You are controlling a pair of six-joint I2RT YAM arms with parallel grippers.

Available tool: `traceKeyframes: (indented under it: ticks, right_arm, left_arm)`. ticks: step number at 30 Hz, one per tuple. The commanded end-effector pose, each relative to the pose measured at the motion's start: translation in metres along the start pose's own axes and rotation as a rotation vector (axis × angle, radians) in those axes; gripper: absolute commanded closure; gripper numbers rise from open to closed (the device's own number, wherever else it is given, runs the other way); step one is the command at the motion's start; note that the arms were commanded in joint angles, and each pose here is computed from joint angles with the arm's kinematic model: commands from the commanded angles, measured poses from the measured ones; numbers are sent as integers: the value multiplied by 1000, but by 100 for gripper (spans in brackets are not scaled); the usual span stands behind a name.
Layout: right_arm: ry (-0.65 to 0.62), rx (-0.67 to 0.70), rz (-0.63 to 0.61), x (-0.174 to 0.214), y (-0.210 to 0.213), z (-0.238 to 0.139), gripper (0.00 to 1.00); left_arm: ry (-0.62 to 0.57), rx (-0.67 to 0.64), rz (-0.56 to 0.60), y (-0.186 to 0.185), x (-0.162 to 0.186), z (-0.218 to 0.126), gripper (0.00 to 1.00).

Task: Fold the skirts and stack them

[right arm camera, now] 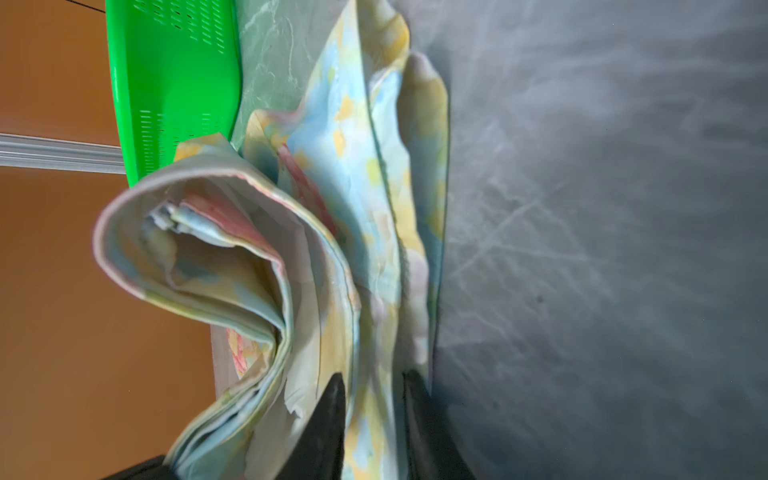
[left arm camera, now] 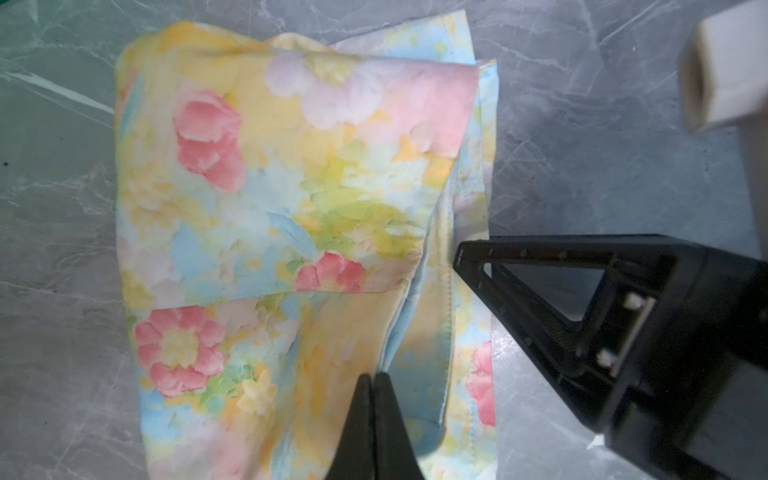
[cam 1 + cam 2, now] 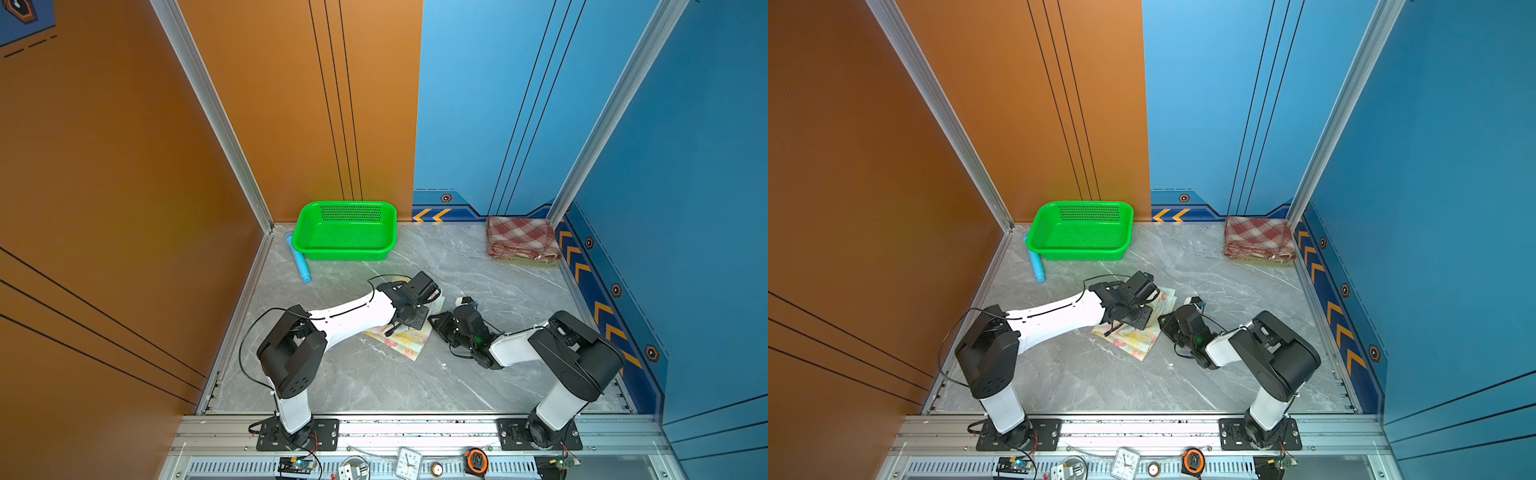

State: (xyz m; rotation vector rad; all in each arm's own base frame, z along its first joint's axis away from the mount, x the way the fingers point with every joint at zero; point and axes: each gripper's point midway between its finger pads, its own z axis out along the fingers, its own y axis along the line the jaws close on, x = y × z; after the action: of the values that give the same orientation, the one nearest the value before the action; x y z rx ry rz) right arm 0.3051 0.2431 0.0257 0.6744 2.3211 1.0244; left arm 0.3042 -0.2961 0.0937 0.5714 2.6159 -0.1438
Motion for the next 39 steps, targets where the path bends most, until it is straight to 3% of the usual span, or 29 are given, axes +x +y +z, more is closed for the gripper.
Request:
traceKeyframes:
  ticks: [1,14,20,25,39]
  right_arm:
    - [58,361,-76,22,-87,-20,72]
    - [18,372,-131,20,-78,-46,72]
    - [-47,279,-177,8,-50,-61,68]
    - [-44,311,-172,8,-54,-73,67]
    - [21,257,-96,25,-52,-41,70]
  left_arm:
    - [0,-14,-25,8,1,5,100]
    - [7,-9,-44,10,7,13,100]
    - [6,-8,-48,12,8,14,100]
    - [10,-4,-51,11,10,15,100]
    - [-12,10,-57,7,6,9,100]
